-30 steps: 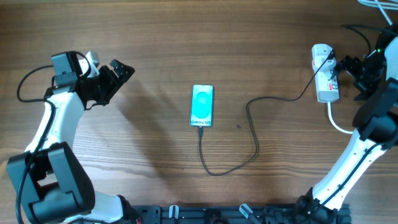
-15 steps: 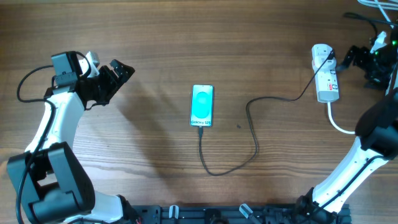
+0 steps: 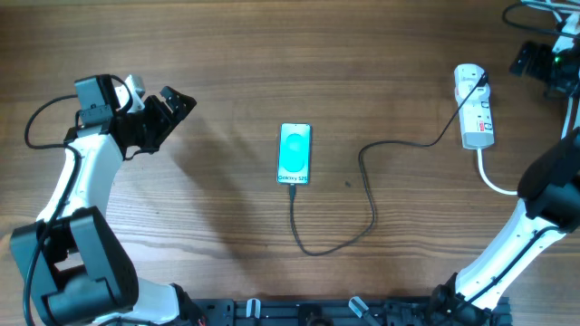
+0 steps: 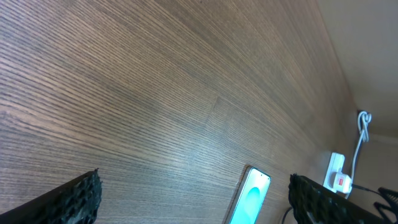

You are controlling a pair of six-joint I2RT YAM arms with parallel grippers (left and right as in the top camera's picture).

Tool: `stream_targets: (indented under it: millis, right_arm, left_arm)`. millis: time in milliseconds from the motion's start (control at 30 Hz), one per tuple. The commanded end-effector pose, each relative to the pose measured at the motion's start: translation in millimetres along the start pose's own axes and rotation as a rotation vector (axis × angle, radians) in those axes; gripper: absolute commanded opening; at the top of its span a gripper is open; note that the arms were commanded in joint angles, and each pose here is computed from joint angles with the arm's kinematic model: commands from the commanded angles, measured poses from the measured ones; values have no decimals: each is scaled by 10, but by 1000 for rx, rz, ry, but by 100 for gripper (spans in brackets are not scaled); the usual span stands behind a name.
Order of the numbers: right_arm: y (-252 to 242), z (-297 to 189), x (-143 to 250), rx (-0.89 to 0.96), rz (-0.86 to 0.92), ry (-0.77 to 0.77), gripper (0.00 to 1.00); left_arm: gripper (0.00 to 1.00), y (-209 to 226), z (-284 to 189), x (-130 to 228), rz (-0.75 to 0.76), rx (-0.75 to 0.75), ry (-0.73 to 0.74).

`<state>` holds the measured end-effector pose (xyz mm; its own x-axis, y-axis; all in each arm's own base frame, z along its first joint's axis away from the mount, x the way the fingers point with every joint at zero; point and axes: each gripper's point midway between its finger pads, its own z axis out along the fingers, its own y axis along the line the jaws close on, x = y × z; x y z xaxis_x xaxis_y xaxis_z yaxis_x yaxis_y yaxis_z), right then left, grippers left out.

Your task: Plug charger to phone and switch on socket

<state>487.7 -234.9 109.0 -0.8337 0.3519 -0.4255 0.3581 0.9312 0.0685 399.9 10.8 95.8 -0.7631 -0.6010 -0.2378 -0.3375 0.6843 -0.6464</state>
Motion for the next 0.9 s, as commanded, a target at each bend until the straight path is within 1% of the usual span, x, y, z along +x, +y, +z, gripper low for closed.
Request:
stream_targets:
  millis: [0, 67, 533, 600, 667, 767, 800, 867]
  right_arm:
    - [-39, -65, -356, 20, -24, -145, 100]
    - [-46, -83, -463, 23, -28, -189, 100]
    - [-46, -84, -465, 23, -29, -190, 100]
    - [-46, -84, -465, 23, -28, -190, 100]
    - [-46, -84, -465, 23, -28, -190, 100]
    - [-46, -84, -466, 23, -28, -190, 100]
    - [-46, -84, -465, 23, -28, -190, 100]
    - [-46, -84, -465, 23, -28, -190, 100]
  left_arm:
    - [100, 35, 8, -11, -4, -9, -3]
    - [100, 35, 8, -10, -4, -8, -3]
    - [100, 21, -6, -15, -1, -7, -6]
    - [100, -128, -135, -53, 42, -2, -51]
    - [100, -480, -416, -74, 130, 35, -134]
    - [100, -994, -749, 67, 254, 124, -200]
    - [100, -984, -815, 26, 313, 83, -246]
    - [100, -877, -805, 65, 325, 10, -275]
